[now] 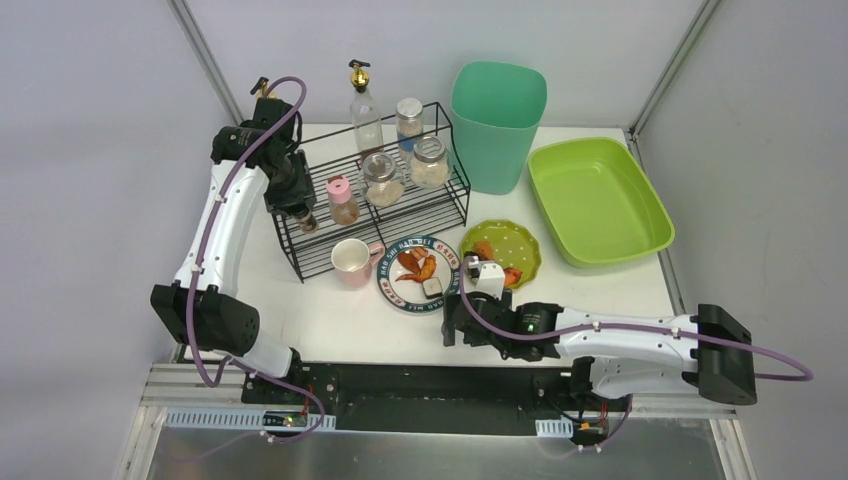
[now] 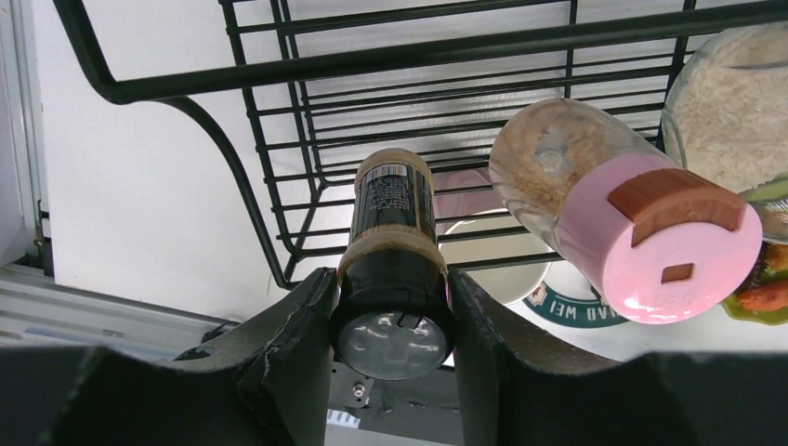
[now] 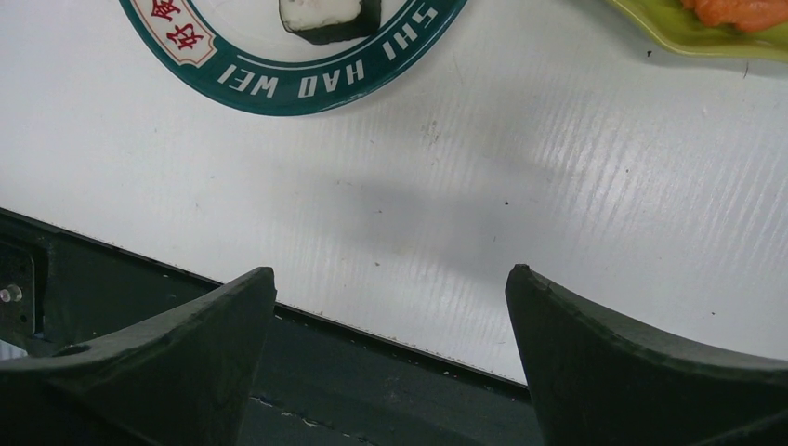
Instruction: Clear the kitchen counter
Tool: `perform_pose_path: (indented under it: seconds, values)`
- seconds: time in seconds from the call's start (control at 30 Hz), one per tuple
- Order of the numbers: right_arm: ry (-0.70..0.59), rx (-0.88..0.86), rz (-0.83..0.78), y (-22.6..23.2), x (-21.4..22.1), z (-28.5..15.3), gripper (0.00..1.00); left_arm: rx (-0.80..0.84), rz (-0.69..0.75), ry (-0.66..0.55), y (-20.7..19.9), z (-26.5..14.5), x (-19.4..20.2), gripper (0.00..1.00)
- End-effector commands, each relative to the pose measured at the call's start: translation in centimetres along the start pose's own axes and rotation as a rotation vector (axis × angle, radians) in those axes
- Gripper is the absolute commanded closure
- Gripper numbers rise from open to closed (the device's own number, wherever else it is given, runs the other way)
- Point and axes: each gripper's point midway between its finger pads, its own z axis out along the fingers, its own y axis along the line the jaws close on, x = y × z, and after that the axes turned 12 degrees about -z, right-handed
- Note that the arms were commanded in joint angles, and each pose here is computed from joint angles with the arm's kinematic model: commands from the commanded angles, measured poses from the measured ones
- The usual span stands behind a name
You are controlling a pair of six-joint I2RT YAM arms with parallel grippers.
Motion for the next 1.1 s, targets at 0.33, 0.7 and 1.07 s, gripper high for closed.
perform_pose_path:
  seconds: [0.33,0.7,1.07]
  values:
    - [-0.014,-0.037,0.041,0.5,0.1,-0.2,0.01,-0.021,0.008,0.022,0.0,1.8,-0.2,0.58]
    - [-0.016,-0.032,0.043,0.6,0.0,0.0,0.01,-0.014,0.013,-0.006,-0.2,1.3,-1.0,0.32]
    - [-0.053,-0.035,0.035,1.4,-2.0,-0.9,0.01,0.084,0.003,-0.032,-1.1,-1.3,-0.8,0.24]
